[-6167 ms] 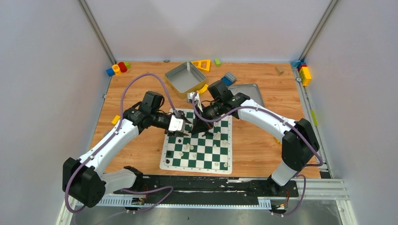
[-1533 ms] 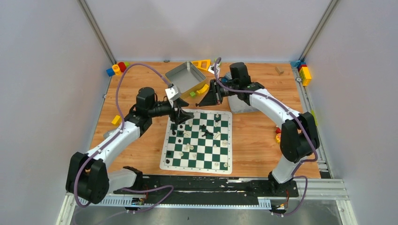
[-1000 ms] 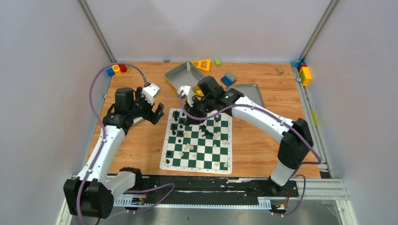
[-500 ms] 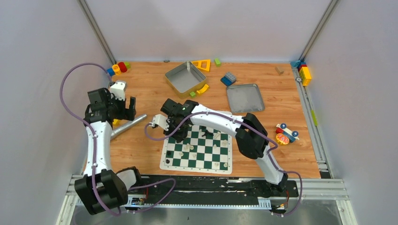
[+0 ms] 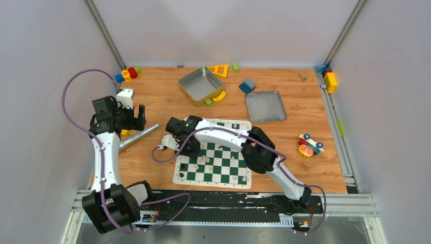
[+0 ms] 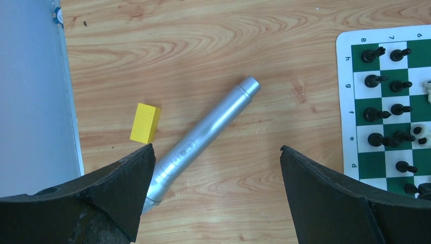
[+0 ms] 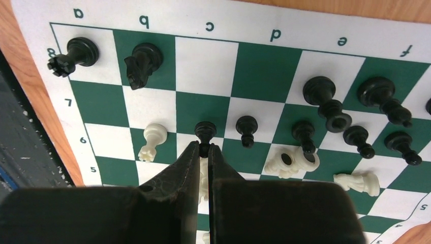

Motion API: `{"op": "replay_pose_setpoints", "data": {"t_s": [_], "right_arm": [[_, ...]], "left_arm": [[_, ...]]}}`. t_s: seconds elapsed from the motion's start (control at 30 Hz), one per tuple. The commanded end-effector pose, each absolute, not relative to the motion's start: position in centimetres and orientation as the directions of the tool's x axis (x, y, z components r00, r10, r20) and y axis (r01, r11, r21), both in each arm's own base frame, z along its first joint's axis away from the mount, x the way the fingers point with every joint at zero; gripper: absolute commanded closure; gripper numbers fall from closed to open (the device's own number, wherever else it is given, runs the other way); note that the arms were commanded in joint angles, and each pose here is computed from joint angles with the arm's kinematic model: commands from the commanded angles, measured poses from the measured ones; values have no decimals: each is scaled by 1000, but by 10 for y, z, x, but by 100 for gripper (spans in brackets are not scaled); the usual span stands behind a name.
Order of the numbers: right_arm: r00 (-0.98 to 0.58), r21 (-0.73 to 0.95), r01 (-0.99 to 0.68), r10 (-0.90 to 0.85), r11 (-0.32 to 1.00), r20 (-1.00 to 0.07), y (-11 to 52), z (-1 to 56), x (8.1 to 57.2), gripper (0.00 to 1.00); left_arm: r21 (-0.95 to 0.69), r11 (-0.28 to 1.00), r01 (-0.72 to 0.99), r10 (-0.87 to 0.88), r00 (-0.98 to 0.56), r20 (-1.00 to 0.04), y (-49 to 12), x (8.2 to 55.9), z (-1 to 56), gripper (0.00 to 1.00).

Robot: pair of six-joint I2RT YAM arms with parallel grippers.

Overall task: Set up the chess pieces on the board
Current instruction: Place the chess piece on the chessboard.

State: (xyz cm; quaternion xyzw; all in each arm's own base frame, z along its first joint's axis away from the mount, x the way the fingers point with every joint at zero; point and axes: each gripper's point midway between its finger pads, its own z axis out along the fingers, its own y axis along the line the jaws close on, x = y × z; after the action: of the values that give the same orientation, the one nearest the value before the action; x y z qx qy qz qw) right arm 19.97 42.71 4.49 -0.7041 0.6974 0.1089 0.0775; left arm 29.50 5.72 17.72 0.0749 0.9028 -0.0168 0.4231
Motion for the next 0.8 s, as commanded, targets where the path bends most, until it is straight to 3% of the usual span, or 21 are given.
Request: {"op": "replay_pose_setpoints", "data": {"t_s": [0.0, 0.77], "right_arm": [[46, -3, -999, -969, -47, -242, 432, 48, 202, 100], [85, -20, -996, -971, -82, -222, 439, 42, 195, 100]], "left_arm": [[37, 989, 140, 113, -587, -802, 58, 298, 193, 0], [42, 990, 137, 115, -583, -805, 59, 298, 195, 0]]}}
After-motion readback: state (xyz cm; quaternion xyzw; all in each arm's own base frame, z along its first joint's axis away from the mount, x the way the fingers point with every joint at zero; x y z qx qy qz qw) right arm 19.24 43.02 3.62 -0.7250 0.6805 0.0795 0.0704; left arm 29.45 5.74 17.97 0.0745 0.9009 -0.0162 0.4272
